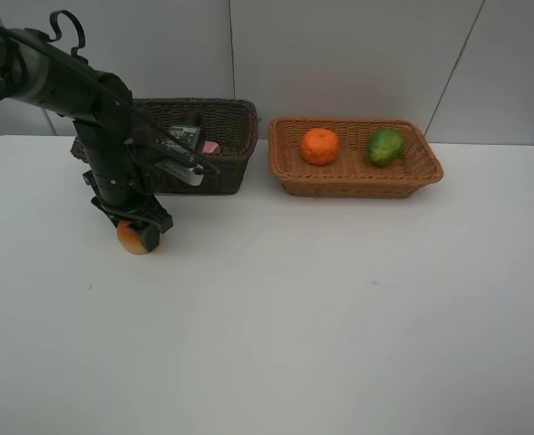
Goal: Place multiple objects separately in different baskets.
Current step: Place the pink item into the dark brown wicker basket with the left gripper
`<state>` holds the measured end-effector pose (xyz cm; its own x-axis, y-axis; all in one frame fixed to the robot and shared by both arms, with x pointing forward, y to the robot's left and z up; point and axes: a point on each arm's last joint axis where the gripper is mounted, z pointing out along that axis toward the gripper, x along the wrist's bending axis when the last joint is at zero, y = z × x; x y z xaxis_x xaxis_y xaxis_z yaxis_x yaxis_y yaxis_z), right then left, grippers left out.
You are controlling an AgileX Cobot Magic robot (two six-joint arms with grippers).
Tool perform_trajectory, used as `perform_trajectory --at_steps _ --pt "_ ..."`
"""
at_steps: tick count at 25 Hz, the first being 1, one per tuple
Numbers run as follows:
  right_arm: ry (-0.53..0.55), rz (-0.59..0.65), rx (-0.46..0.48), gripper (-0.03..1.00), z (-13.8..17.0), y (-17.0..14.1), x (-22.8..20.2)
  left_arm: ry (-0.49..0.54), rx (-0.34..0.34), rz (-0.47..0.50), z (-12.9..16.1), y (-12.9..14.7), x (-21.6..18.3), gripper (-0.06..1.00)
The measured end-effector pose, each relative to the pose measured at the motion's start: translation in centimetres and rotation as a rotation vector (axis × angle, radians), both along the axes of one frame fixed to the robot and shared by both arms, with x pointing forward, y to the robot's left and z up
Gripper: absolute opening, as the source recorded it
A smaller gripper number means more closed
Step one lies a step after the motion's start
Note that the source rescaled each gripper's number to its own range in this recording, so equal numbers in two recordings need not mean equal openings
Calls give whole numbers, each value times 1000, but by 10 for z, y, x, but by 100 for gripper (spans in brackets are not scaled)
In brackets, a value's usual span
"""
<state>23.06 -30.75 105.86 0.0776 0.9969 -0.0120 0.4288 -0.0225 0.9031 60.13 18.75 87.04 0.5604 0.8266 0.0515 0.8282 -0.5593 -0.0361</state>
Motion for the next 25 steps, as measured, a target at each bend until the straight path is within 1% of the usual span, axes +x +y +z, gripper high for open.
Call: perform_trajectory --at_steps 7,10,13,19,22,25 --pt "0 0 0 79 0 0 0 19 6 -20 3 -8 -5 74" --pt "0 0 0 79 0 0 0 -2 -8 -22 13 -11 -6 74" --pt "0 0 0 79 0 0 0 -32 -38 -23 28 -19 -9 74" --pt "0 0 0 79 0 0 0 -52 -98 -53 43 -46 -20 74" --pt "0 0 0 79 0 0 0 -77 -120 -99 51 -67 -23 74" --pt "0 0 0 79 0 0 0 -117 -164 -131 66 -90 -21 74"
